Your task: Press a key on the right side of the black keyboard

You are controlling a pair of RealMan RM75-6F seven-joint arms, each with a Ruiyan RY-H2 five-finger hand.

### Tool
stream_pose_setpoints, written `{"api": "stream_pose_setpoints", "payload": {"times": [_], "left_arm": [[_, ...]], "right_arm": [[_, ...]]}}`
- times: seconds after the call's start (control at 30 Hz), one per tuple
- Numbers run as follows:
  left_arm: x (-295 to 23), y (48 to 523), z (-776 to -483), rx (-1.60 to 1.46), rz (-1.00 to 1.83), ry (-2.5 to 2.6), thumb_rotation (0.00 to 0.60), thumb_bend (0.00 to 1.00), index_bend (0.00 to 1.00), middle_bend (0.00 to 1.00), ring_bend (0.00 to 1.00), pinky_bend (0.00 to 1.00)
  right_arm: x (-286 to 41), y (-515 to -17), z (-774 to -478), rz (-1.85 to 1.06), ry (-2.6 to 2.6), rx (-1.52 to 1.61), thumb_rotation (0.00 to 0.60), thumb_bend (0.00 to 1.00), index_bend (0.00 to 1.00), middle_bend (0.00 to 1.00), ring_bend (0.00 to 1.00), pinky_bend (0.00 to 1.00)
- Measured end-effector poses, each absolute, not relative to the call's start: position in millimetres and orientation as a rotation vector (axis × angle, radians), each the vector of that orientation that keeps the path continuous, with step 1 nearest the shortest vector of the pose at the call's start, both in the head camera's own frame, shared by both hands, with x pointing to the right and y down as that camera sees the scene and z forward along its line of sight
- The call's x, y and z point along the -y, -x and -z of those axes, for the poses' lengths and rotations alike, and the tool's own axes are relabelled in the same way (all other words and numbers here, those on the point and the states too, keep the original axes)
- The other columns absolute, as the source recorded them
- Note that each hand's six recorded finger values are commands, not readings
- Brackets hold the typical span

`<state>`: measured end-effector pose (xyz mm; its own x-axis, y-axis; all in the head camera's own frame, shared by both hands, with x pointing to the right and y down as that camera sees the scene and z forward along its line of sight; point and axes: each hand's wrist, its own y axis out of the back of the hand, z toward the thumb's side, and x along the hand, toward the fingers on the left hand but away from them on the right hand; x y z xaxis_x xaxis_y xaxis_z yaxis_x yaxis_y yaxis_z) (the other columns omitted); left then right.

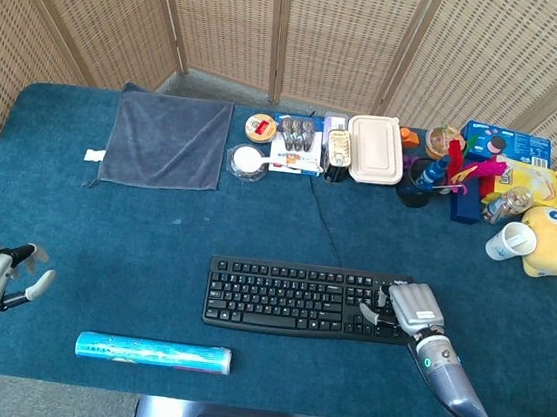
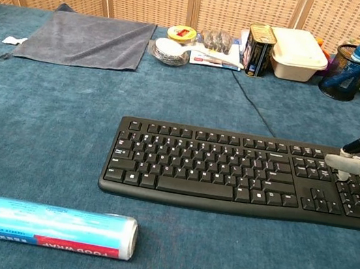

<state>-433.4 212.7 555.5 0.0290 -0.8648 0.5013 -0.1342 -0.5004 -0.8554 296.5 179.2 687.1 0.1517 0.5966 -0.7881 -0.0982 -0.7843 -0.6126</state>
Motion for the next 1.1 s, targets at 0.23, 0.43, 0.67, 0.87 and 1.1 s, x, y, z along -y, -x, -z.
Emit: {"api": "stream_pose_setpoints", "payload": {"times": [0.23,0.43,0.67,0.87,1.1], "left_arm": [[-213,435,-556,-1.025,1.523,1.697,0.000,0.22,0.41,0.53,0.59,0.39],[-213,434,-556,-1.028,1.519,1.700,0.000,0.22,0.41,0.53,0.59,0.39],[-214,433,-555,-1.040,1.508,1.704,0.000,0.22,0.41,0.53,0.59,0.39],[-221,436,-551,-1.050,1.516,1.700,0.000,0.22,0.41,0.53,0.59,0.39],[-227,440,-549,-1.059,1.530,1.696,0.000,0.22,0.41,0.53,0.59,0.39]], "right_arm": [[-179,-296,-685,-1.680,1.892,0.478,0.000,0.36,0.40,0.89,1.00,0.80],[-174,-292,-667,-1.637,1.883,0.515,0.000,0.36,0.40,0.89,0.99,0.80],[-164,-298,-629,-1.578,1.842,0.626,0.000,0.36,0.40,0.81,0.95,0.79],[-161,-320,-592,-1.502,1.790,0.818,0.000,0.36,0.40,0.65,0.75,0.70],[-175,-352,-566,-1.396,1.734,1.025,0.000,0.36,0.40,0.54,0.60,0.57]]}}
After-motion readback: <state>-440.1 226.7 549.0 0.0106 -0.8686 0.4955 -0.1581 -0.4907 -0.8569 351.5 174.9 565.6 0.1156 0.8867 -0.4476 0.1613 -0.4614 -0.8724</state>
